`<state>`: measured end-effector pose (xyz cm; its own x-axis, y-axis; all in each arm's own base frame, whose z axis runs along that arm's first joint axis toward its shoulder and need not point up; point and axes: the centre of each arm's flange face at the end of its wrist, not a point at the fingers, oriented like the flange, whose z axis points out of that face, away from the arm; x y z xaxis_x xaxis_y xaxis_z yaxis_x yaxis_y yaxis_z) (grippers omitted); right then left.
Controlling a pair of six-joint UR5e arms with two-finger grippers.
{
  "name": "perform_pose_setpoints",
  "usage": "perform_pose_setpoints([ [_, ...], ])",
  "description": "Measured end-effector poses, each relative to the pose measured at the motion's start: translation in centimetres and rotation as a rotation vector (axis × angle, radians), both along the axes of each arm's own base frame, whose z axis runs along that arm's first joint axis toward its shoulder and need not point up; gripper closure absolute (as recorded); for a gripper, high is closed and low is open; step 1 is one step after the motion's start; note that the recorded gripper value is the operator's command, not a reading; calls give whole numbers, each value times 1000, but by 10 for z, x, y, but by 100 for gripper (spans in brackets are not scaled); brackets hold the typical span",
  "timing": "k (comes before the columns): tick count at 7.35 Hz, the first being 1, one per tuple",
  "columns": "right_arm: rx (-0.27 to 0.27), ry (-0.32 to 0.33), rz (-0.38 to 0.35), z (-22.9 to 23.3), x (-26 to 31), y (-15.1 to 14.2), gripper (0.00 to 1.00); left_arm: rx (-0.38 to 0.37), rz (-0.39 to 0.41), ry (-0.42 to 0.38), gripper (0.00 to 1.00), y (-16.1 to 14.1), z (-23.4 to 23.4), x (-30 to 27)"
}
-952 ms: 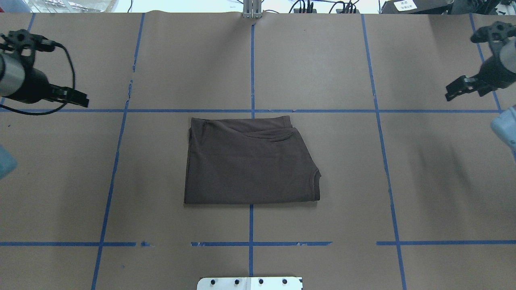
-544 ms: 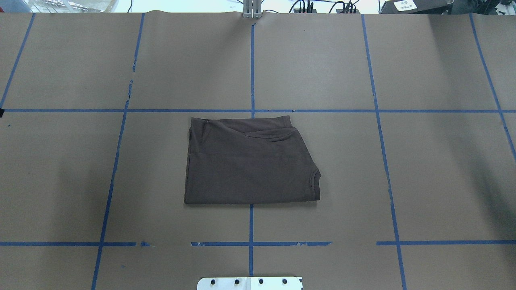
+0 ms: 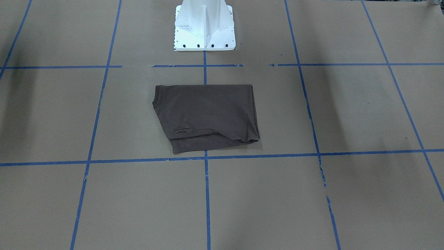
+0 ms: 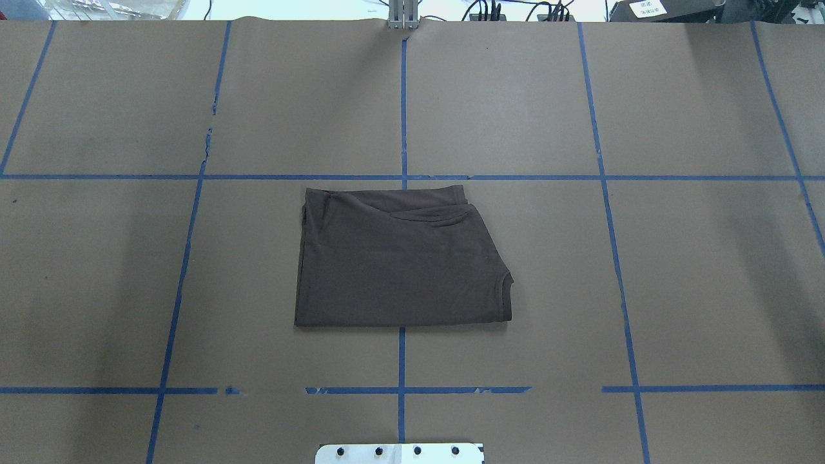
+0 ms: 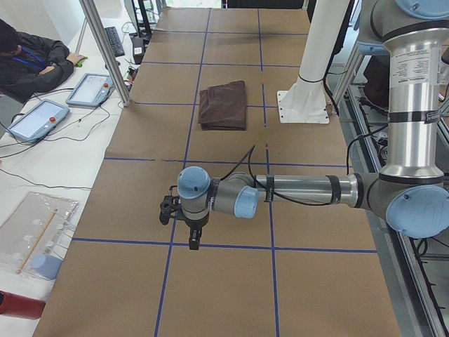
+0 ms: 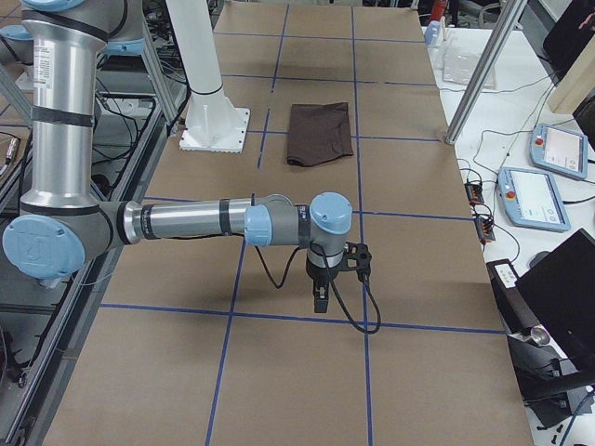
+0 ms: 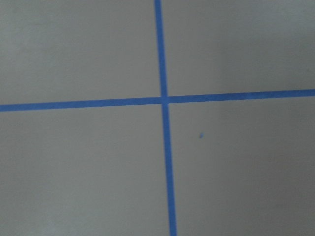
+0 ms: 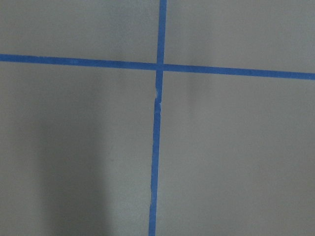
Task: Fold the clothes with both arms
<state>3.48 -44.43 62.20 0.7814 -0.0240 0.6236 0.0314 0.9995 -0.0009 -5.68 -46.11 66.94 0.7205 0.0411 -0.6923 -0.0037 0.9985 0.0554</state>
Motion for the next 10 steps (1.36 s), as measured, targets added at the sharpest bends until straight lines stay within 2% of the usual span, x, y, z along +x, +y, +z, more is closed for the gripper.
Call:
perform_pose_setpoints([
  [2, -19, -25, 3, 5, -1, 10, 0, -45, -23, 13, 0, 23, 18, -36],
  [4, -21, -43, 3, 4, -2, 11, 0, -76, -45, 65, 0, 31, 23, -43],
  [7, -21, -48, 1, 4, -3, 12, 0, -66, -48, 70, 0, 31, 16, -43],
  [10, -18, -49, 1, 3, -3, 12, 0, -15, -37, 61, 0, 28, -7, -40],
])
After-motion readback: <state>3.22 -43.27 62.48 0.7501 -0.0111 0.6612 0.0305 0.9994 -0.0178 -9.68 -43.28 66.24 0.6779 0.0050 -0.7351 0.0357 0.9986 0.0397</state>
